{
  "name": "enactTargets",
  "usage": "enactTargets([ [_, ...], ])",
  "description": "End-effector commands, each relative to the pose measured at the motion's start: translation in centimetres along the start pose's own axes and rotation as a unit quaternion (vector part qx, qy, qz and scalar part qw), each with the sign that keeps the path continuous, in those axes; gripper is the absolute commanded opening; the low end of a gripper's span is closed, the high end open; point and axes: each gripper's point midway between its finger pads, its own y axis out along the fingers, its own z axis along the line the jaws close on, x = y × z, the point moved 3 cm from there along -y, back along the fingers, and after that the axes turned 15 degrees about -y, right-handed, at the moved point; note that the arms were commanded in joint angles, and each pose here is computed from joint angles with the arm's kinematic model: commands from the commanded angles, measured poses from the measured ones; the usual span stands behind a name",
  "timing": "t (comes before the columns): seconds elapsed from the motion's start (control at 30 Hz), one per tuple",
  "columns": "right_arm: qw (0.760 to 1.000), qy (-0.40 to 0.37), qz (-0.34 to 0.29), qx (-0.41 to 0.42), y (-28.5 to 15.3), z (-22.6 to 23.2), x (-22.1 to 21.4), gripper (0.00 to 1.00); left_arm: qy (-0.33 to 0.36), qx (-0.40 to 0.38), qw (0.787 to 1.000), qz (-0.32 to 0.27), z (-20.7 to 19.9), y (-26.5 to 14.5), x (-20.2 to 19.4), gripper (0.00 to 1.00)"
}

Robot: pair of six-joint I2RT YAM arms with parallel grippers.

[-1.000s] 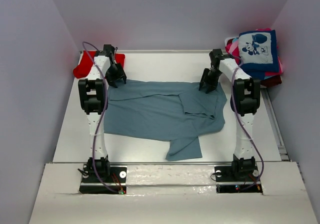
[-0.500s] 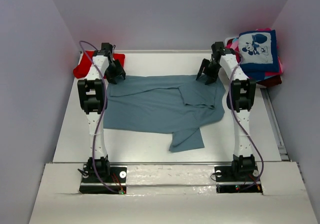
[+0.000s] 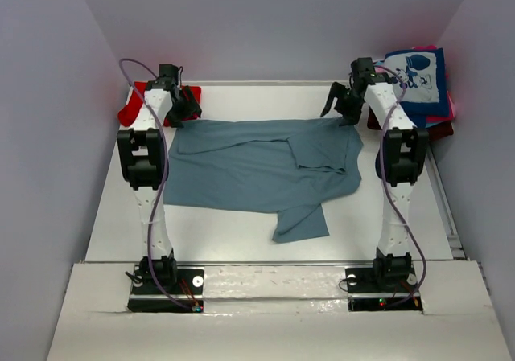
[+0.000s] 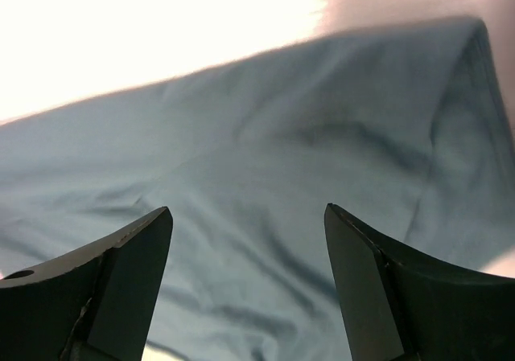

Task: Fold and stack the t-shirts
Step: Fold the flattened tshirt in 1/3 of the way

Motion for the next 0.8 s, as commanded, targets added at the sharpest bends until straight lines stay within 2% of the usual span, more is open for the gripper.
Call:
enactTargets([
  [0.0,0.996,-0.024,-0.083,0.023,-8.2,2.4,1.9,0.82,0.025,-0.052,0.995,-0.079,-4.0,-9.7,1.3,0.78],
  [0.1,0.998,-0.013,-0.049,0.025,-10.0,3.5,-1.5,0.82,0.038,-0.024,0.997,-0.067,-3.5,-11.3,-1.3,0.78],
  [0.13,0.999,-0.012,-0.023,0.028,-10.2,4.1,-3.8,0.82,0.045,-0.005,0.997,-0.066,-2.6,-11.9,-2.8,0.78],
  [0.17,0.999,-0.021,-0.035,0.031,-11.4,5.0,-3.9,0.81,0.048,0.001,0.997,-0.059,-2.0,-12.2,-3.8,0.78],
  [0.2,0.999,-0.02,0.005,0.024,-10.1,4.6,-6.8,0.81,0.043,-0.01,0.997,-0.068,-1.7,-13.6,-4.2,0.78],
  [0.23,0.999,-0.038,-0.003,0.025,-11.3,5.6,-8.1,0.81,0.039,0.011,0.999,-0.03,0.7,-12.1,-6.8,0.78],
  [0.4,0.998,-0.02,0.039,0.041,-11.4,4.9,-16.7,0.81,0.033,0.009,0.999,0.001,5.7,-12.7,-12.3,0.78],
  [0.43,0.997,-0.01,0.07,0.032,-10.6,3.8,-19.8,0.81,0.033,0.003,0.999,0.008,6.1,-12.9,-12.9,0.78],
  [0.53,0.998,-0.004,0.061,0.028,-11.6,3.0,-22.7,0.81,0.032,0.001,0.999,0.007,7.6,-13.5,-14.2,0.78],
  [0.67,0.995,0.014,0.095,0.005,-11.8,1.3,-27.5,0.81,0.032,-0.007,0.999,0.016,8.2,-13.8,-15.2,0.78],
  [0.77,0.994,0.027,0.108,0.022,-11.9,1.3,-29.8,0.81,0.032,-0.009,0.999,0.015,8.5,-14.2,-15.5,0.78],
])
